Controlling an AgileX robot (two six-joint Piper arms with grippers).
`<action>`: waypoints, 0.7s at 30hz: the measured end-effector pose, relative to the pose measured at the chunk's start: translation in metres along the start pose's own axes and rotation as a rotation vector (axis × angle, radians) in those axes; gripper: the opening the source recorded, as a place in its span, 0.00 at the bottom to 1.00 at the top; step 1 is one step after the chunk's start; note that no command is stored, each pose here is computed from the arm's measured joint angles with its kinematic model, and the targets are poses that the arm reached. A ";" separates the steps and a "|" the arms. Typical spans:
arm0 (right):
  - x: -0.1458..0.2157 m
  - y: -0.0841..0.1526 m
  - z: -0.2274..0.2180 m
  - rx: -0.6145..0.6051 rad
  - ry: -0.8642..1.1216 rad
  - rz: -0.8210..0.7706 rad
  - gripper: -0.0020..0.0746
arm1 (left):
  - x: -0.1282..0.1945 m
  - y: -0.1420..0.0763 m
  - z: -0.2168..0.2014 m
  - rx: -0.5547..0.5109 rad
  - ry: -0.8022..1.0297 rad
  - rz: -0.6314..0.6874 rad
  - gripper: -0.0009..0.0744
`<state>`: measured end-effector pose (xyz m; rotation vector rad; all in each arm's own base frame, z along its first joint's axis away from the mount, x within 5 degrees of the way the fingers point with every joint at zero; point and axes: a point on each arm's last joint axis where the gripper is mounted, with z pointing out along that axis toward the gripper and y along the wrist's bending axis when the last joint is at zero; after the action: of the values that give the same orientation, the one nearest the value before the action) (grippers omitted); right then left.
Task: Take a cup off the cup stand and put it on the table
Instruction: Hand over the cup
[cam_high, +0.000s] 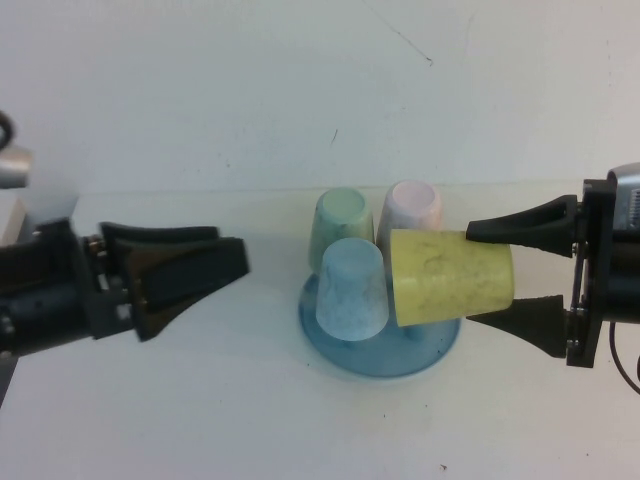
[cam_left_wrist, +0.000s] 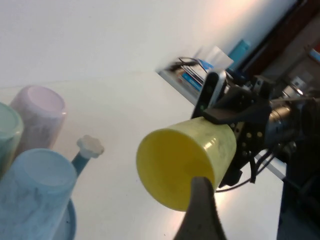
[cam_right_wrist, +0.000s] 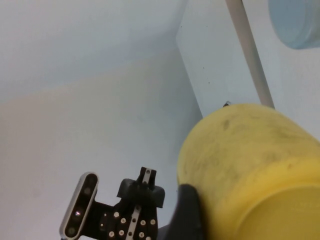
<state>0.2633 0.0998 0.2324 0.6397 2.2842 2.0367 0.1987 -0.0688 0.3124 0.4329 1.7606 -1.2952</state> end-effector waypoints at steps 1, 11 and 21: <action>0.000 0.000 0.000 0.000 0.000 0.000 0.77 | -0.001 0.002 0.006 0.019 0.019 0.011 0.65; 0.000 0.000 0.000 0.000 0.000 0.025 0.77 | -0.002 0.015 0.063 0.122 0.148 0.058 0.64; 0.000 0.000 0.000 -0.001 0.000 0.085 0.77 | -0.010 0.036 0.083 0.172 0.173 0.029 0.64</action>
<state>0.2636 0.0998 0.2328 0.7497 2.2946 2.0730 0.2664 -0.1269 0.2943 0.6836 1.7831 -1.4307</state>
